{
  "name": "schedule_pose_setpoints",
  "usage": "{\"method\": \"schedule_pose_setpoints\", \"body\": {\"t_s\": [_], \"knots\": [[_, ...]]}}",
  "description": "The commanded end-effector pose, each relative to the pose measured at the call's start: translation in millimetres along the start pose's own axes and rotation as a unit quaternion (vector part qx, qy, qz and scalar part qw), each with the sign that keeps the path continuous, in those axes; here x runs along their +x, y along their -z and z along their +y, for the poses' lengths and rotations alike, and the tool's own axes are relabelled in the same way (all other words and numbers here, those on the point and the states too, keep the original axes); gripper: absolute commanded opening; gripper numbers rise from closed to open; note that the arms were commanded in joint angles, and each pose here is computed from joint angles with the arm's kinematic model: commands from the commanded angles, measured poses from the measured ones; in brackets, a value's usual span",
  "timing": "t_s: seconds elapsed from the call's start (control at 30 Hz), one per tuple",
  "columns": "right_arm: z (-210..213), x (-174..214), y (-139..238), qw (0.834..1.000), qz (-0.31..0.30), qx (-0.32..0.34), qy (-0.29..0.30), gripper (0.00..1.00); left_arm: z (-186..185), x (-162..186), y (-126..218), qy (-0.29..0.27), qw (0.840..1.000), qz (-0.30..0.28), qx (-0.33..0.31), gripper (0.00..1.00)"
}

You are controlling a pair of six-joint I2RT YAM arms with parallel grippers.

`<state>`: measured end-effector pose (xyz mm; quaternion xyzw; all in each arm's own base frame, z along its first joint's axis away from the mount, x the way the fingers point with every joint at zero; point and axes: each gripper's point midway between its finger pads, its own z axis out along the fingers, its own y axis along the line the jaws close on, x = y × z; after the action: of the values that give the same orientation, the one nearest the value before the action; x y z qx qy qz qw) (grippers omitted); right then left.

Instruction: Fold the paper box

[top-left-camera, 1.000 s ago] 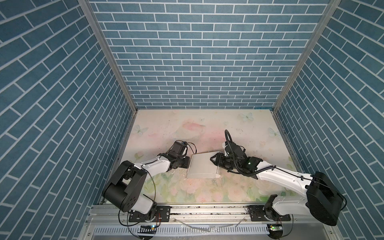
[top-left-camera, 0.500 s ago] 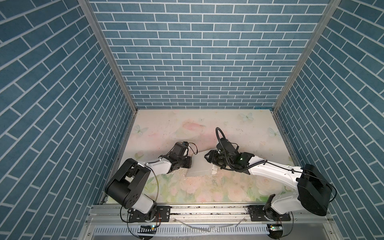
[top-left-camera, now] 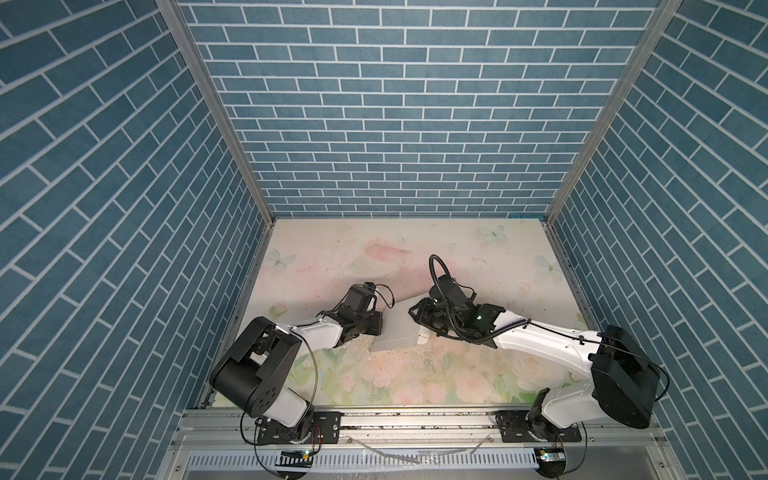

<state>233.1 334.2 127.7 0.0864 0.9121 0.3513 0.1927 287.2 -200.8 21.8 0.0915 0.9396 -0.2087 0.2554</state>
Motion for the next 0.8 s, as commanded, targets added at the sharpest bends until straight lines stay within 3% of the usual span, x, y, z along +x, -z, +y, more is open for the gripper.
{"method": "schedule_pose_setpoints", "body": {"t_s": [0.0,0.2,0.4,0.53,0.77], "knots": [[6,-3,0,1.000,-0.014,0.002,-0.003,0.37,-16,8,3,-0.008,0.999,0.020,0.027,0.16],[-1,-3,8,1.000,-0.021,0.009,-0.002,0.24,-17,6,3,-0.008,0.999,0.019,0.029,0.16],[-4,-5,21,1.000,-0.029,0.011,0.006,0.22,-18,-16,19,-0.018,1.000,0.001,0.015,0.23],[-5,-11,34,0.999,-0.039,0.007,0.013,0.20,-15,-57,49,-0.017,0.999,-0.037,0.009,0.38],[3,-39,73,0.998,-0.060,-0.025,0.025,0.18,-18,-126,116,-0.011,0.993,-0.118,0.017,0.82]]}}
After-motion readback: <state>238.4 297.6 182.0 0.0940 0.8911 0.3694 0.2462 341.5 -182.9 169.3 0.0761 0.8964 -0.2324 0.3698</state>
